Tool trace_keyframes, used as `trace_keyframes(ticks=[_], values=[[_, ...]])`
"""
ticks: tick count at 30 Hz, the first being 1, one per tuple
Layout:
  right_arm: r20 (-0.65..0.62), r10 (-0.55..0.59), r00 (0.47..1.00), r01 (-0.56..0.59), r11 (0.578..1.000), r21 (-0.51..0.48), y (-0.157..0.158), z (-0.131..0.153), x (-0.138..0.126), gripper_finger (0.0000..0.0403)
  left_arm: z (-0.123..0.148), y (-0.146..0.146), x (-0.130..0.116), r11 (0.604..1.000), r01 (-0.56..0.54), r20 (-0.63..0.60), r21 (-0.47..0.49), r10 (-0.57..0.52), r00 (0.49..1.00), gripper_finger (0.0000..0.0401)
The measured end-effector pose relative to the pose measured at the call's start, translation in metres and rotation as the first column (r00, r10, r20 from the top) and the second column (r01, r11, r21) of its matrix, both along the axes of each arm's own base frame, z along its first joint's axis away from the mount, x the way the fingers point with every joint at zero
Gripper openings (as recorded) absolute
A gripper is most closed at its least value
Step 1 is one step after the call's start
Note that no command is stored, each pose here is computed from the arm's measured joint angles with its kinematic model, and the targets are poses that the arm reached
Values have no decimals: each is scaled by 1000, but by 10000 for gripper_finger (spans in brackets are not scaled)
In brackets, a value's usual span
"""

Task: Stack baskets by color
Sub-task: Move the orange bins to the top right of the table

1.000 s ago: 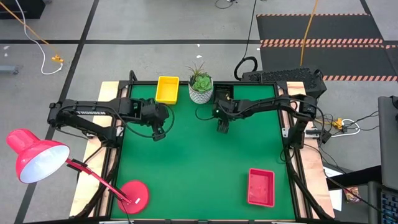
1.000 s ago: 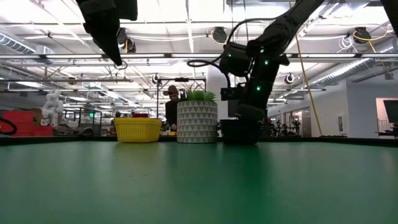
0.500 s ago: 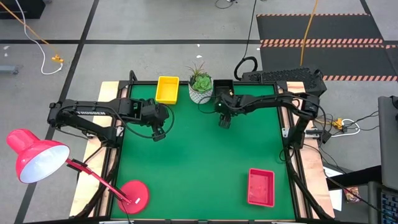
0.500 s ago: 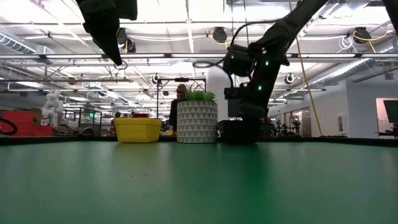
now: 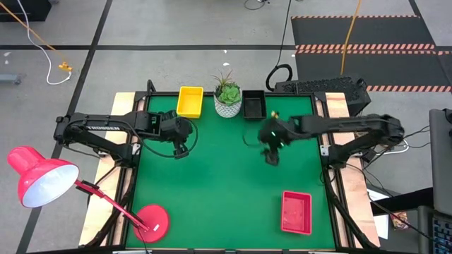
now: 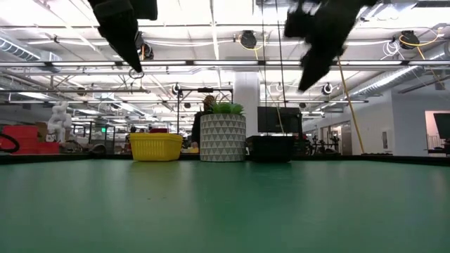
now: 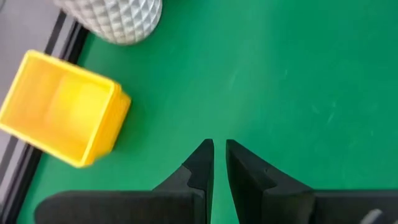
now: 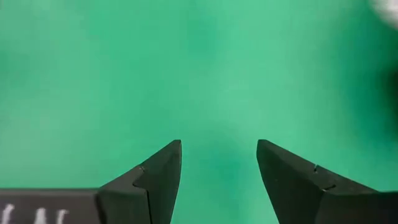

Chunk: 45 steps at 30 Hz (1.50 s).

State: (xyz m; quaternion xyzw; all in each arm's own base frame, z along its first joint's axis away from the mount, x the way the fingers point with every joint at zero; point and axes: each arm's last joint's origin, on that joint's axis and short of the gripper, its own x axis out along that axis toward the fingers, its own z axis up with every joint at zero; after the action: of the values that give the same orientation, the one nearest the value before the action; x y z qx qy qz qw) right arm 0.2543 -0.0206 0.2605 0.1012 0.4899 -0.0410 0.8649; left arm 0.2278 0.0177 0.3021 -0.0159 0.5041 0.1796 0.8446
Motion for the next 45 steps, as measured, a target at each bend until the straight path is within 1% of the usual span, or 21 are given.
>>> trace_keyframes(ticks=[2,4,7,11,14,17,20,24,26,29,32,35,41,45], values=[[28,75,997,-76,996,52,26,11,-10,203,1,1,2,1000,24,20,16,-25,999,46],[43,110,993,-113,989,97,51,18,-19,203,3,1,5,999,43,44,31,-44,998,46],[35,108,994,-113,977,180,84,21,-28,203,5,4,8,997,59,70,50,-63,996,46],[-30,119,992,-110,972,209,127,11,-36,199,6,9,10,995,70,89,76,-76,993,46],[-83,88,993,-69,977,203,151,7,-40,181,7,15,10,993,70,90,92,-78,993,46],[-150,43,988,-10,977,214,165,3,-47,153,8,19,11,992,65,104,105,-76,992,46],[-190,18,982,30,968,251,178,0,-53,125,9,22,12,992,69,107,109,-81,991,46],[-298,-5,955,107,939,328,192,-6,-62,97,9,22,12,991,72,106,109,-83,991,46],[-361,-27,932,154,932,329,196,-14,-67,85,9,22,12,991,72,106,109,-83,991,46],[-438,-57,897,200,936,288,196,-29,-74,63,9,22,12,992,70,111,109,-82,990,46],[-480,-62,875,210,942,260,192,-49,-80,33,9,22,12,992,68,114,107,-80,990,46],[-510,-48,859,203,946,253,185,-67,-83,6,9,22,12,992,68,115,106,-80,990,46],[-544,-50,838,193,959,208,165,-99,-90,8,9,22,12,992,65,117,104,-77,990,46],[-567,-43,823,179,966,188,149,-112,-93,2,9,22,12,994,53,123,96,-65,990,46]])
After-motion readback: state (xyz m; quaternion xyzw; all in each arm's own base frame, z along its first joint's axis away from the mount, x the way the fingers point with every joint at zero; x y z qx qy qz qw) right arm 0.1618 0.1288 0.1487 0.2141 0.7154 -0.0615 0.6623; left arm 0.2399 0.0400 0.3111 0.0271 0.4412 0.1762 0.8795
